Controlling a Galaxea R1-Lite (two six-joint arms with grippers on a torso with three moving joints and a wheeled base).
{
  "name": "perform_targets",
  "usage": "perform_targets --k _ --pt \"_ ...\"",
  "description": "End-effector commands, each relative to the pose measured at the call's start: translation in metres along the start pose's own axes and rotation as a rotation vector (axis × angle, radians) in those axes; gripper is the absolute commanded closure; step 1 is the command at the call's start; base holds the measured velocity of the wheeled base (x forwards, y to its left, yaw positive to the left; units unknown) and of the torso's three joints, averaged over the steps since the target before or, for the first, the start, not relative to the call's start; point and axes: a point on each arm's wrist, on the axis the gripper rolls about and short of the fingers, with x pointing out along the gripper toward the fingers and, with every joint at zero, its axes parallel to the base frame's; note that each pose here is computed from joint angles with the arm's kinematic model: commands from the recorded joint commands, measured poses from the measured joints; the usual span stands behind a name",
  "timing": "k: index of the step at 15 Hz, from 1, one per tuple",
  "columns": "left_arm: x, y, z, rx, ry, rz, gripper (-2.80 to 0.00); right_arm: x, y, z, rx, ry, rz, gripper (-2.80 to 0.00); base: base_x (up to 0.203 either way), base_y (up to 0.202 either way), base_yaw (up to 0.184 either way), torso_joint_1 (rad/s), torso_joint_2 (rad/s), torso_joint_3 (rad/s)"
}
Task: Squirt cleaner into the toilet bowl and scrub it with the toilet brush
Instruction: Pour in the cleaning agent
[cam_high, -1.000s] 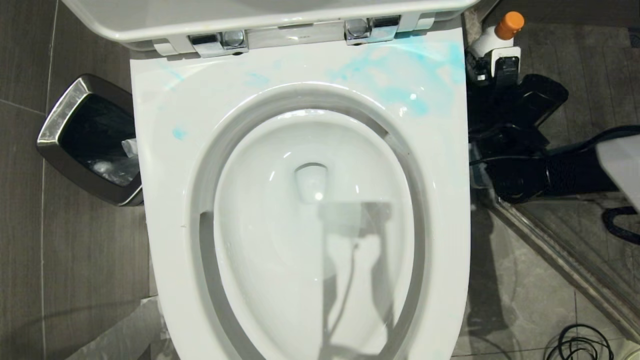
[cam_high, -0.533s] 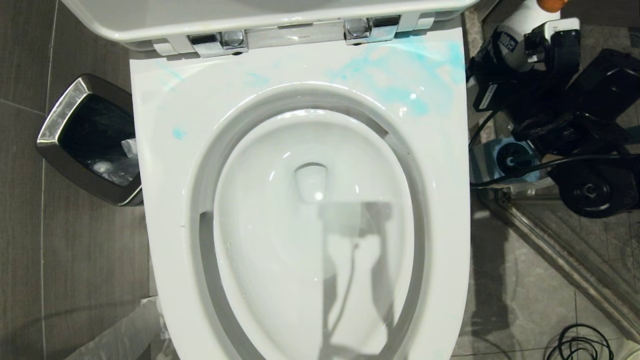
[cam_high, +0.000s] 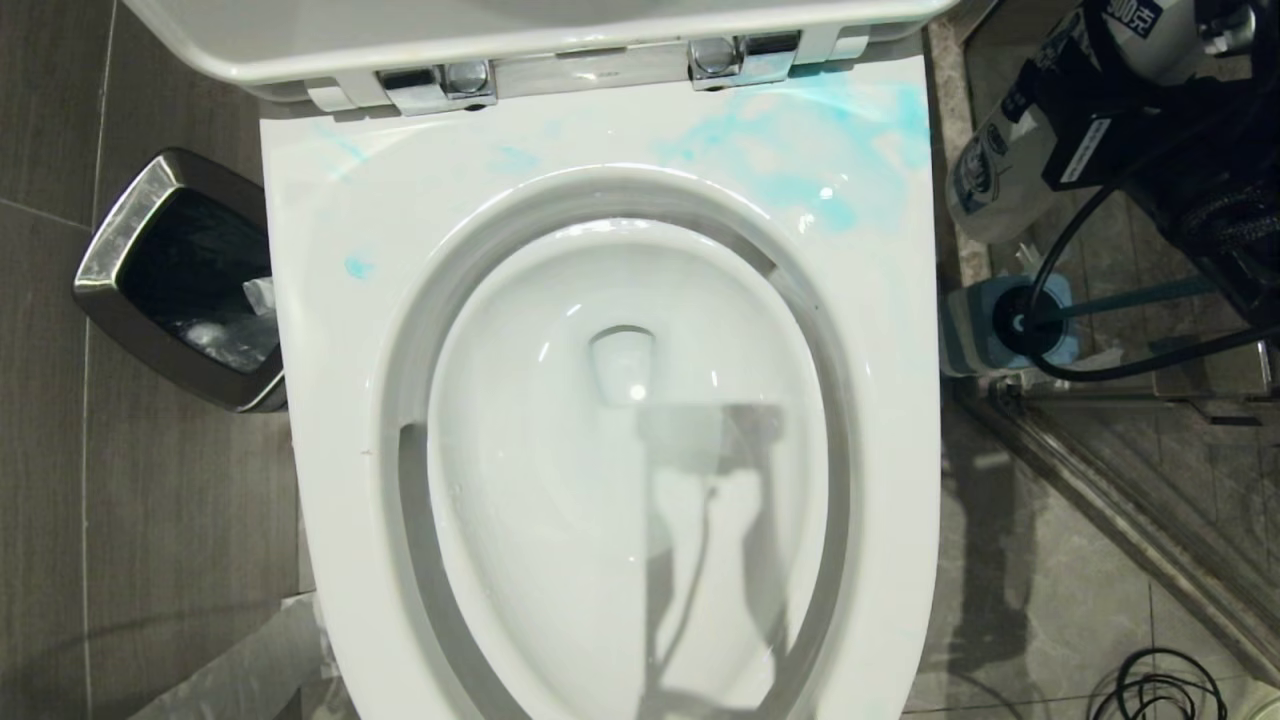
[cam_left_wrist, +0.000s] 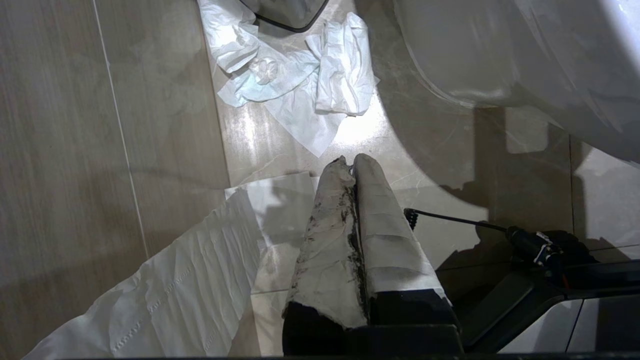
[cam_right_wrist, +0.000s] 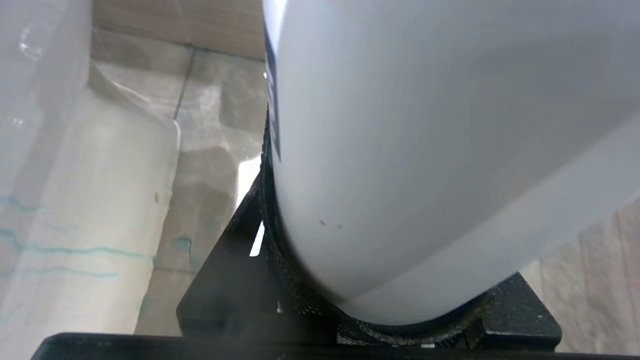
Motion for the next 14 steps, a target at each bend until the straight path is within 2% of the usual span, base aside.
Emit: perform_targets --k 1,7,14 --pt "0.0 0.0 0.0 0.001 -0.001 0.0 0.0 -0.008 -0.006 0.012 0.003 -0.023 -0.026 0.0 0.0 0.0 0.0 0.0 0.0 0.0" --pt "0.0 0.0 0.0 -0.01 0.0 0.012 0.0 -0.015 -0.01 0.021 0.008 -0.038 -0.05 0.0 0.0 0.0 0.0 0.002 0.0 0.027" --pt "0.0 0.0 0.0 -0.025 0.001 0.018 0.0 -0.029 -0.019 0.039 0.007 -0.034 -0.067 0.0 0.0 0.0 0.0 0.001 0.0 0.187"
